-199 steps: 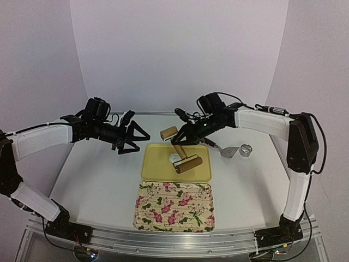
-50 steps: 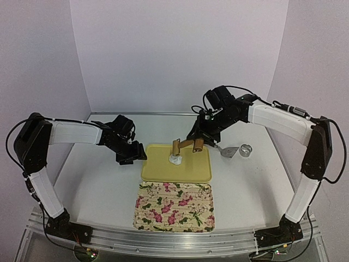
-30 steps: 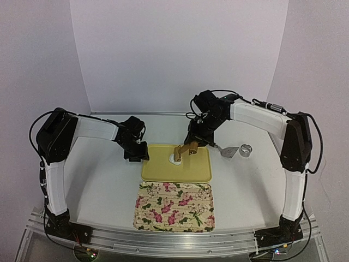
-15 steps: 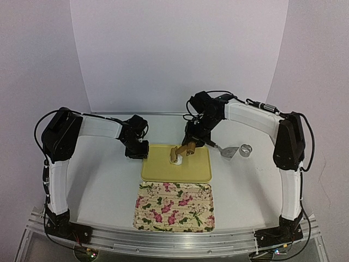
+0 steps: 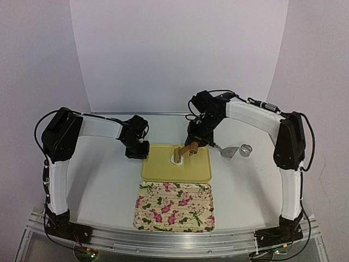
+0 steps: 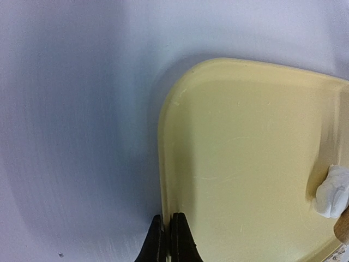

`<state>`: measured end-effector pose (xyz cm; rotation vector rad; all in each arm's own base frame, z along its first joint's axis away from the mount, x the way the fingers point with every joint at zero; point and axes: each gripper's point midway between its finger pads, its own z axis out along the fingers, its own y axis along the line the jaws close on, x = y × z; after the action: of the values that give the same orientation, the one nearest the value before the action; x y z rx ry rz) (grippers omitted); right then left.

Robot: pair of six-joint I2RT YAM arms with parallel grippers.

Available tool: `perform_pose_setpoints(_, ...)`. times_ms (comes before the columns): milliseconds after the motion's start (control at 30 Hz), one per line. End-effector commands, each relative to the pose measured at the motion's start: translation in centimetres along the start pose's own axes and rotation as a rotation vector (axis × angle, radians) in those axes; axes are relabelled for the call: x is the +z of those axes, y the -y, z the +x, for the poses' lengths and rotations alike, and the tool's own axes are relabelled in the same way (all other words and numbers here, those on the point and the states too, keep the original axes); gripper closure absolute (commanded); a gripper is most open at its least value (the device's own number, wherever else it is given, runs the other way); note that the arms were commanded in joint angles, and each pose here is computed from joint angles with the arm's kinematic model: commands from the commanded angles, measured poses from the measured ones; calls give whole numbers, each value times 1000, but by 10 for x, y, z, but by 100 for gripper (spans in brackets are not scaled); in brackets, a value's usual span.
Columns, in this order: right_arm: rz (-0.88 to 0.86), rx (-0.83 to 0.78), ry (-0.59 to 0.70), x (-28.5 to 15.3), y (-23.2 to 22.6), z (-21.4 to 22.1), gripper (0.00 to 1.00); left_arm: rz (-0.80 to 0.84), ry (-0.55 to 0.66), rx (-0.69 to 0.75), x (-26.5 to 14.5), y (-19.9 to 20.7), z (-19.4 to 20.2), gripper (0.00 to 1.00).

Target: Roll out the dumpling wrappers from the dough

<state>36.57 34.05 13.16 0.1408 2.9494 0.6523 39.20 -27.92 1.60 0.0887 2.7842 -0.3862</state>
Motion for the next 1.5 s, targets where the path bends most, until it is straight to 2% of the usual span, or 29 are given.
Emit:
perform_pose_setpoints(0,153,26,-27,21,41,-1,100,-79,-56,7,13,-21,14,100)
perform_pose_setpoints(300,245,25,-55,38,64,4,100,-79,-62,5,13,-22,17,100)
perform_pose_setpoints(467,323,41,-60,37,87,7,100,-87,-63,2,12,-24,18,100)
perform_pose_setpoints(900,394,86,-85,33,125,13,100,-99,-78,-1,14,-28,24,100)
perform_pose_setpoints(1233,425,96,-85,28,141,14,100,-131,-64,-4,15,-34,22,100)
perform_pose_setpoints(1467,396,79,-93,37,134,7,100,-104,-59,7,15,-30,22,100)
